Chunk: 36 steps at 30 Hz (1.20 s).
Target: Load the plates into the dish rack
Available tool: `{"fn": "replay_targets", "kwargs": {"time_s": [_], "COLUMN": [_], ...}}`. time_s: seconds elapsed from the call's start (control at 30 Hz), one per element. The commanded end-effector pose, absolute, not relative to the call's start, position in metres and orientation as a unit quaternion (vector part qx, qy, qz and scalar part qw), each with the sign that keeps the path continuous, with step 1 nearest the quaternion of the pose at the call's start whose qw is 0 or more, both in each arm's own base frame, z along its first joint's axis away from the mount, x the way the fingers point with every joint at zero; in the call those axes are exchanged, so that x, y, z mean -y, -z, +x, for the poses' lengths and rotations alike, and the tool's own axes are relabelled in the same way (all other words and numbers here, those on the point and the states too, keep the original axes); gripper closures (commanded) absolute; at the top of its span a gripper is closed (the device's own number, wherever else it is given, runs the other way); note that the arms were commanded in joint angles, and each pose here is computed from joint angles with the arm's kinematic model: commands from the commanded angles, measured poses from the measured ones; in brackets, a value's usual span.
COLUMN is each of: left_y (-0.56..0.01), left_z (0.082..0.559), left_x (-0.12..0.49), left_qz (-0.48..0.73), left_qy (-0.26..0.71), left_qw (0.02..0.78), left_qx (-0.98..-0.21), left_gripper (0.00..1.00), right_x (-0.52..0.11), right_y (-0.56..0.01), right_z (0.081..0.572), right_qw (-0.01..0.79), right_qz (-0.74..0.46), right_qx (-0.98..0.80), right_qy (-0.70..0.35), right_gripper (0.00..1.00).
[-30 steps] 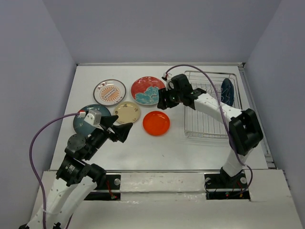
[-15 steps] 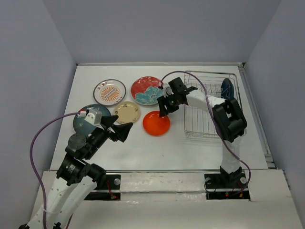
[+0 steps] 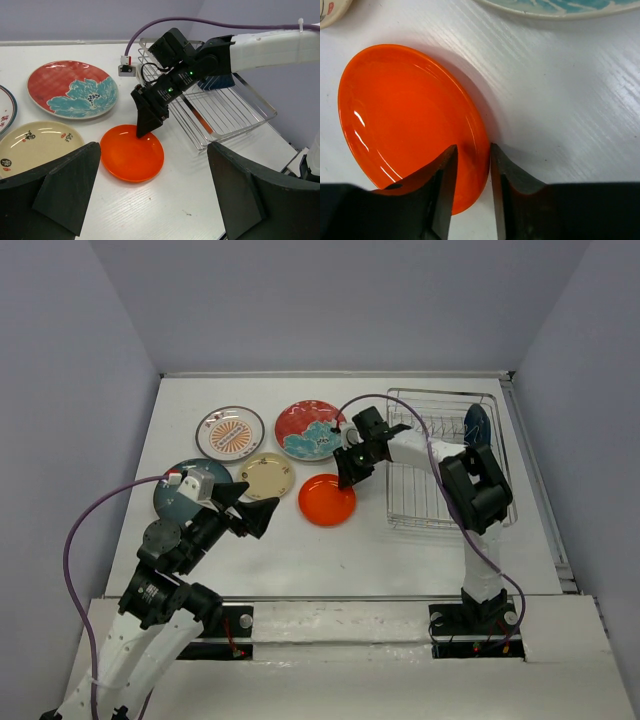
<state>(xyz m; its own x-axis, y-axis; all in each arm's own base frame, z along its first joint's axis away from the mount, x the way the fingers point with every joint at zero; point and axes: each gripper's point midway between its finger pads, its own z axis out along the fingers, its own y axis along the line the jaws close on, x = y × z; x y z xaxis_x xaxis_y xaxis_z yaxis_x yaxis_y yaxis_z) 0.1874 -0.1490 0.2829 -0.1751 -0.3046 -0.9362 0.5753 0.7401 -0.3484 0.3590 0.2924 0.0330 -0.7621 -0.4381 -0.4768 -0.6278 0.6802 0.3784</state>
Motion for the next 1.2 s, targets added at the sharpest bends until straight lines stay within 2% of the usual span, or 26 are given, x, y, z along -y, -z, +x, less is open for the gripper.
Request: {"fn": "replay_targets", "kwargs": {"time_s": [0.0, 0.03, 0.07, 0.13, 0.37, 0.43, 0.57, 0.6, 0.7, 0.77, 0.87, 0.9, 1.03, 1.17], "left_y": [-0.300, -0.300, -0.301, -0.301, -0.303, -0.304, -0.305, -0.305, -0.307, -0.309, -0.310, -0.311, -0.311, -0.310], "left_z": [0.187, 0.187, 0.187, 0.187, 0.185, 0.185, 0.183, 0.183, 0.181, 0.180, 0.179, 0.178, 0.177, 0.177], "left_x": [0.150, 0.151, 0.150, 0.150, 0.150, 0.150, 0.149, 0.149, 0.149, 0.149, 0.149, 0.149, 0.149, 0.151], "left_qz": [0.104, 0.105, 0.104, 0.104, 0.105, 0.105, 0.107, 0.106, 0.109, 0.108, 0.110, 0.111, 0.112, 0.116], "left_qy": [0.355, 0.355, 0.355, 0.356, 0.358, 0.358, 0.360, 0.361, 0.363, 0.363, 0.365, 0.366, 0.368, 0.370], "left_qw": [0.650, 0.650, 0.651, 0.650, 0.653, 0.654, 0.656, 0.656, 0.658, 0.660, 0.662, 0.662, 0.661, 0.659], "left_qx": [-0.664, -0.664, -0.663, -0.663, -0.659, -0.658, -0.655, -0.654, -0.650, -0.648, -0.646, -0.644, -0.644, -0.645], "left_gripper": [0.01, 0.01, 0.01, 0.01, 0.01, 0.01, 0.01, 0.01, 0.01, 0.01, 0.01, 0.01, 0.01, 0.01], "right_x": [-0.294, -0.294, -0.294, -0.295, -0.305, -0.302, -0.261, -0.226, -0.148, -0.078, -0.027, -0.003, 0.037, 0.059], "right_y": [-0.031, -0.036, -0.038, -0.048, -0.122, -0.160, -0.222, -0.242, -0.264, -0.283, -0.300, -0.308, -0.335, -0.351], "right_z": [0.349, 0.349, 0.348, 0.350, 0.355, 0.358, 0.390, 0.406, 0.428, 0.428, 0.417, 0.409, 0.388, 0.373], "right_qw": [0.169, 0.174, 0.177, 0.188, 0.264, 0.313, 0.412, 0.452, 0.507, 0.538, 0.550, 0.550, 0.550, 0.527], "right_qz": [-0.304, -0.306, -0.305, -0.305, -0.295, -0.287, -0.197, -0.147, -0.015, 0.078, 0.128, 0.148, 0.185, 0.170], "right_qx": [-0.895, -0.893, -0.892, -0.889, -0.860, -0.847, -0.848, -0.849, -0.853, -0.839, -0.819, -0.804, -0.767, -0.747], "right_qy": [-0.281, -0.282, -0.282, -0.285, -0.321, -0.320, -0.269, -0.229, -0.120, -0.004, 0.106, 0.171, 0.275, 0.366], "right_gripper": [0.68, 0.73, 0.83, 0.93, 0.93, 0.93, 0.93, 0.93, 0.93, 0.93, 0.93, 0.93, 0.93, 0.93]}}
